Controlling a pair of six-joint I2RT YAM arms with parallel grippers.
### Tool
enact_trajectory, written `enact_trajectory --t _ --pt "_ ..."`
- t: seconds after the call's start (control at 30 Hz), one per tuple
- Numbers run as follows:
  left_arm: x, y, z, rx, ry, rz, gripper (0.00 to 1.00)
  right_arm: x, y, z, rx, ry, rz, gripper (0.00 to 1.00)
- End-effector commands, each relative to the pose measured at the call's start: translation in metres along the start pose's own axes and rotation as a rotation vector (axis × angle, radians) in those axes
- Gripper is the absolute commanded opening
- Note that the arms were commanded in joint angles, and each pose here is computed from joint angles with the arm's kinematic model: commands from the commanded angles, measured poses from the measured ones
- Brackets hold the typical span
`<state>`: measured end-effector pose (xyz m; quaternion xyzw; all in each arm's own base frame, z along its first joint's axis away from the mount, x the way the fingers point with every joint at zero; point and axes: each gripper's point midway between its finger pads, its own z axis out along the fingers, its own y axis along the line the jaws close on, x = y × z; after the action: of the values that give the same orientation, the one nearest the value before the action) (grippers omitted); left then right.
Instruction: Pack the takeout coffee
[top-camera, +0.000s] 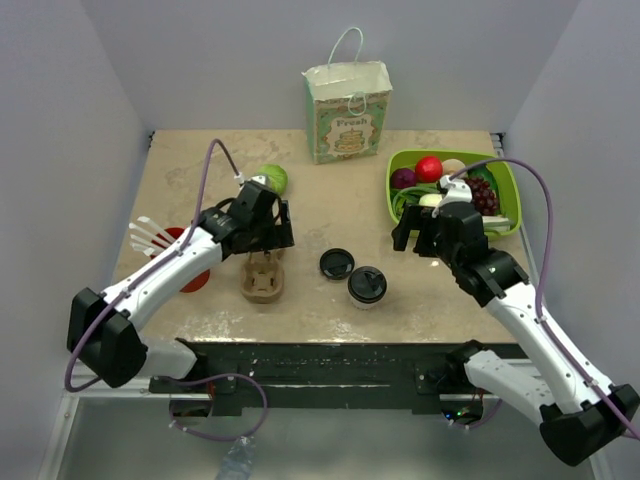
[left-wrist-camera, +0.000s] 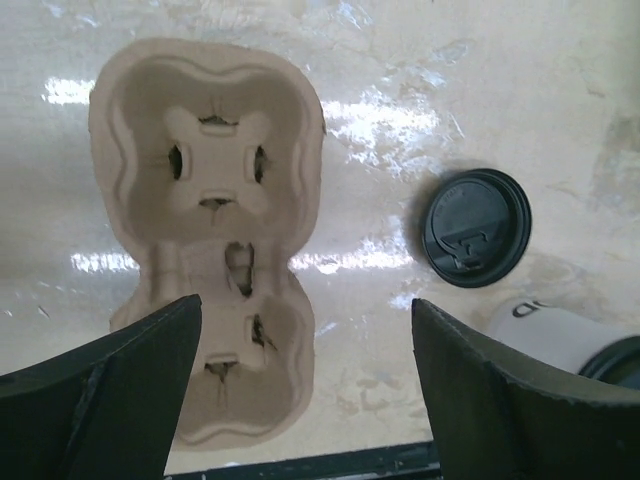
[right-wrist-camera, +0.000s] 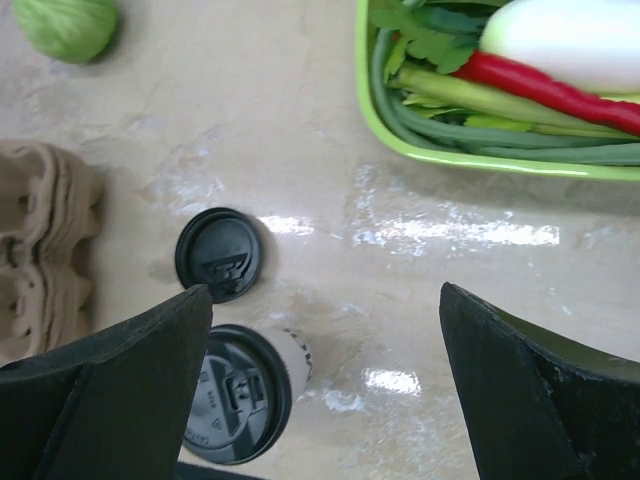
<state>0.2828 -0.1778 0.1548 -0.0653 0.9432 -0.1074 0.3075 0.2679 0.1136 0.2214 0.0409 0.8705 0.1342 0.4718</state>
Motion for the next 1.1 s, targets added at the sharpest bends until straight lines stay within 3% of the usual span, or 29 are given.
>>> enact_trajectory --t 0.0,0.13,0.33,0.6,1.07 --pt "-0.041 -0.001 0.013 -0.056 -0.099 0.045 0.85 -0.025 -0.016 0.004 0.114 -0.076 -0.016 0.98" --pt "-0.046 0.006 0.035 -0.069 -0.044 0.084 0.72 -0.023 -0.021 0.009 0.146 -0.057 -0.05 0.98" --pt "-0.044 -0.007 0.048 0.04 -0.027 0.106 0.68 -0.02 -0.026 0.014 0.175 -0.04 -0.084 0.98" --pt "-0.034 0.004 0.073 -0.005 0.034 0.089 0.52 -0.015 -0.032 0.019 0.207 -0.027 -0.088 0.98" --pt "-0.019 0.008 0.084 -0.026 0.1 0.066 0.44 -0.011 -0.036 0.016 0.224 -0.012 -0.096 0.98"
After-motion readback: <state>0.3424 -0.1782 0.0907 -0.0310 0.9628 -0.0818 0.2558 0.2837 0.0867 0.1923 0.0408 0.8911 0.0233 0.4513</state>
